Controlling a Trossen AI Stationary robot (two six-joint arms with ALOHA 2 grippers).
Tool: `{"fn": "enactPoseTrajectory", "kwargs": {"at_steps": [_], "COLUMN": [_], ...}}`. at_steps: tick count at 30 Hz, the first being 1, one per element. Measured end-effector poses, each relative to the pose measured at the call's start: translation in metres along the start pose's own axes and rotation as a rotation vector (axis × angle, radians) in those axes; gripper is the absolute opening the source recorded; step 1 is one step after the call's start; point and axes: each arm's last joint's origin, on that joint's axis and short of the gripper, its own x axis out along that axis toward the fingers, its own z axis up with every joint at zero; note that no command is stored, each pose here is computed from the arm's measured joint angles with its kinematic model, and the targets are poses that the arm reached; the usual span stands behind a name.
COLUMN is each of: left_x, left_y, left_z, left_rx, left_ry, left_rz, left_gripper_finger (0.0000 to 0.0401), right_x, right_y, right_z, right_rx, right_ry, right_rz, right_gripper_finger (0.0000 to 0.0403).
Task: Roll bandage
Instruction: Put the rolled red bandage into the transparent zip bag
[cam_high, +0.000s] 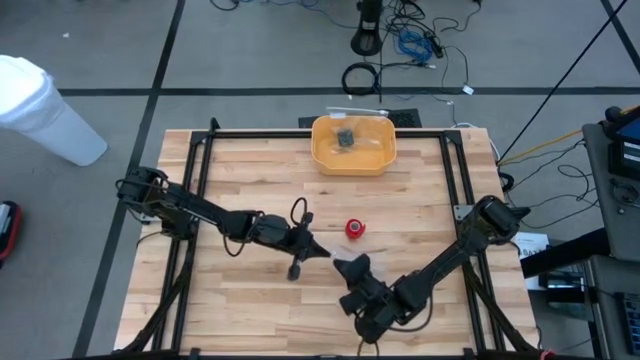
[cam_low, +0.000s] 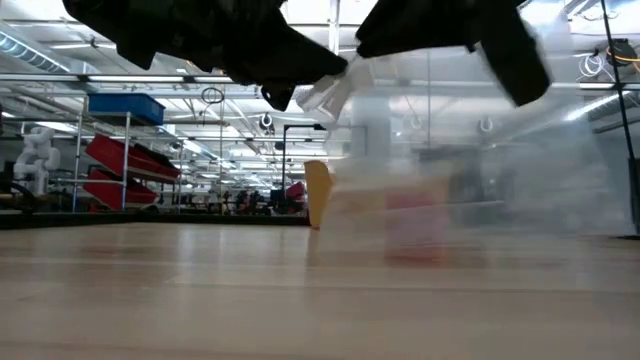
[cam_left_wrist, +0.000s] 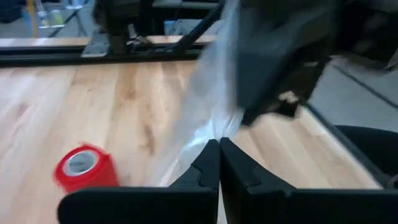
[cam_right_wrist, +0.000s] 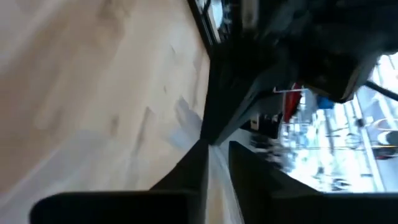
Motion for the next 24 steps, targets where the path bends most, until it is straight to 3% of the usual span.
{"fn": "enactPoseTrajectory", "kwargs": {"at_steps": [5, 10, 16, 24], "left_x": [0.000, 0.000, 0.000, -0.001], "left_y": [0.002, 0.002, 0.002, 0.008], "left_z": [-0.001, -0.001, -0.002, -0.009], "left_rx": [0.000, -0.002, -0.007, -0.019], "left_ry": [0.007, 0.004, 0.015, 0.088], "left_rz": [0.053, 0.069, 0.068, 0.074], "left_gripper_finger": [0.0001, 0.0001, 0.0000, 0.0000], "right_x": [-0.013, -0.018, -0.004, 0.030], "right_y": [0.000, 0.002, 0.000, -0.010], "right_z": [0.001, -0.001, -0.009, -0.016], "right_rx": [0.123, 0.146, 0.063, 0.000], "right_ry": [-0.032, -0.029, 0.026, 0.052], "right_rz": [0.026, 0.035, 0.040, 0.177], "right_gripper_finger": [0.0072, 0.0078, 0.0076, 0.0075]}}
